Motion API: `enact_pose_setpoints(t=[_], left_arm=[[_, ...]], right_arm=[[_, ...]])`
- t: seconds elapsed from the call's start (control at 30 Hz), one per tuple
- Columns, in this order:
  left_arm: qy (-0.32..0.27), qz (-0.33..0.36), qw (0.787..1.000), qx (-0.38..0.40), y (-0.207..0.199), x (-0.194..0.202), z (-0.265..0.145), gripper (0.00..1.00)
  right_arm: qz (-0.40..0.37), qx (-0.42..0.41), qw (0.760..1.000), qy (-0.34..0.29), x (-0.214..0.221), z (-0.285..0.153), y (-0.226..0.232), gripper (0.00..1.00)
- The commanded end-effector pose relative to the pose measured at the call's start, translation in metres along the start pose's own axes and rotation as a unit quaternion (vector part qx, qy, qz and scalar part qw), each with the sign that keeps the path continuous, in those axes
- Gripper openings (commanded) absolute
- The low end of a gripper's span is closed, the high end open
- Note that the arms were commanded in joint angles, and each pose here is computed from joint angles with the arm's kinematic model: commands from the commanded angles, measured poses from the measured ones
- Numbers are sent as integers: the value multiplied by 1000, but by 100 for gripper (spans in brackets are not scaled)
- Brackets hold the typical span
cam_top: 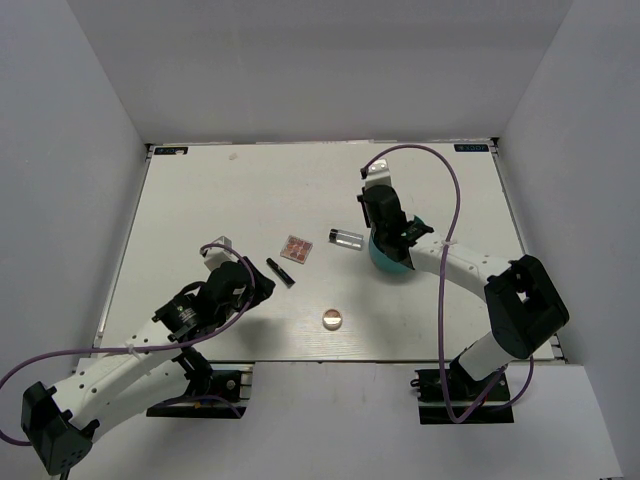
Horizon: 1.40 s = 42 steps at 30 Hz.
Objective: Organize the makeup
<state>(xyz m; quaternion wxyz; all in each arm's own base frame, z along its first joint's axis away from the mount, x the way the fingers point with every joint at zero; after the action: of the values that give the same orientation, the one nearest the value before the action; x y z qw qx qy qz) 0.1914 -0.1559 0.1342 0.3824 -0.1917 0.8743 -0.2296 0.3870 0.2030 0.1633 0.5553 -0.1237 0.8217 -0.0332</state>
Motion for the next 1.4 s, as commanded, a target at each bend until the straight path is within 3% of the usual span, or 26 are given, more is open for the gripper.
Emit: enact_pose_setpoints(t=[0.0, 1.37], left_arm=[[-10, 1, 1000, -2, 3, -3, -1, 58], [-11, 1, 1000, -4, 4, -2, 0, 57]], right_arm=[[13, 14, 1000, -21, -11, -6, -7, 0], [28, -3, 1000, 3, 5, -12, -4, 2]])
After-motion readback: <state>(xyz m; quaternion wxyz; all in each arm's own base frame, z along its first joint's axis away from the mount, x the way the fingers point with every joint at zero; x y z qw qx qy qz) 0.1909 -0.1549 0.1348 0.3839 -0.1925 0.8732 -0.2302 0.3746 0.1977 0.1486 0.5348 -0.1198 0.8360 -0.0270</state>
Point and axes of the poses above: each gripper's point midway between its finger pads, its own z axis out along the fingers, its own y axis along the line the jaws close on, x = y × z, the point moved 1 cm from there along -z, back along the fingers, and after that the axes turned 1 degree about z, right-handed, at the moved point
